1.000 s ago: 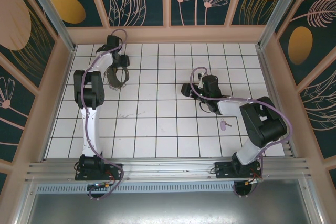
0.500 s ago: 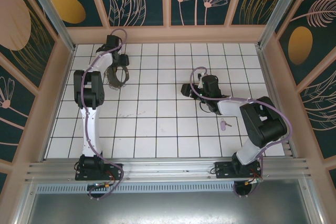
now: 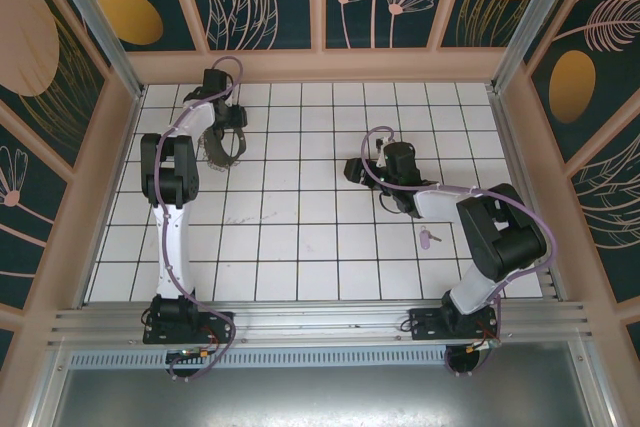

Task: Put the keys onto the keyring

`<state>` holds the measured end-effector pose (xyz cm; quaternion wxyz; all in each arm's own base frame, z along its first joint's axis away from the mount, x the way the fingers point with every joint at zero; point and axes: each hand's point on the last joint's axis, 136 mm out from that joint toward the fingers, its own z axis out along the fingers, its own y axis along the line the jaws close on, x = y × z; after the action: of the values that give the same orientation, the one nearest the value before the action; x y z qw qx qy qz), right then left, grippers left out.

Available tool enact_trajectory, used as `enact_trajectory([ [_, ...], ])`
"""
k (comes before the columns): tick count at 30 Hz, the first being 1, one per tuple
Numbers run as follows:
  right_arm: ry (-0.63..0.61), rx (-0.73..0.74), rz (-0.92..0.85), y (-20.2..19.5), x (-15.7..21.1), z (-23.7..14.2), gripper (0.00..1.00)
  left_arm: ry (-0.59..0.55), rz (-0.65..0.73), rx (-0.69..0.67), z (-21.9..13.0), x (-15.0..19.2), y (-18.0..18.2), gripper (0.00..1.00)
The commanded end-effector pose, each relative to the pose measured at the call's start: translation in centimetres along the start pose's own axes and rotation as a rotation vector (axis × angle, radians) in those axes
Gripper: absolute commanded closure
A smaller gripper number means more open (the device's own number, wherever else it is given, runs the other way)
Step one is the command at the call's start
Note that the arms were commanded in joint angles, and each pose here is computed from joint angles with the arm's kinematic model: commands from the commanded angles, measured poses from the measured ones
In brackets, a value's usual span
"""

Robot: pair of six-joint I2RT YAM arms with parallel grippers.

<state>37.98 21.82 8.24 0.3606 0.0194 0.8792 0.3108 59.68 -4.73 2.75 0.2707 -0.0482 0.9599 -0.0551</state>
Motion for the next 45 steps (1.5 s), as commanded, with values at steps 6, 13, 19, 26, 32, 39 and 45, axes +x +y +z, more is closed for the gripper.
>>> enact_trajectory([
  [6, -0.012, -0.024, -0.014, 0.9, -0.5, 0.2, 0.24, 0.001, 0.01, -0.032, 0.7, 0.5, 1.0, 0.51],
  [13, -0.012, -0.02, -0.014, 0.8, -0.5, 0.1, 0.24, -0.019, 0.011, -0.055, 0.4, 0.0, 1.4, 0.55],
  [19, -0.014, -0.023, -0.014, 0.8, -0.5, 0.1, 0.24, -0.021, 0.006, -0.055, 0.3, 0.3, 1.4, 0.57],
  [26, -0.012, -0.022, -0.012, 0.8, -0.4, 0.0, 0.24, -0.073, 0.001, -0.064, -1.2, -0.9, 1.4, 0.5],
  [32, -0.018, -0.029, -0.014, 1.0, -0.6, -0.1, 0.24, -0.064, -0.023, -0.04, -1.4, 0.0, 1.1, 0.48],
  [39, -0.026, -0.038, -0.016, 1.3, -0.7, -0.6, 0.24, -0.065, -0.052, 0.007, -2.6, 1.7, -0.4, 0.48],
  [45, -0.034, -0.045, -0.016, 1.6, -0.7, -1.3, 0.24, -0.05, -0.088, 0.051, -3.6, 4.0, -2.0, 0.48],
])
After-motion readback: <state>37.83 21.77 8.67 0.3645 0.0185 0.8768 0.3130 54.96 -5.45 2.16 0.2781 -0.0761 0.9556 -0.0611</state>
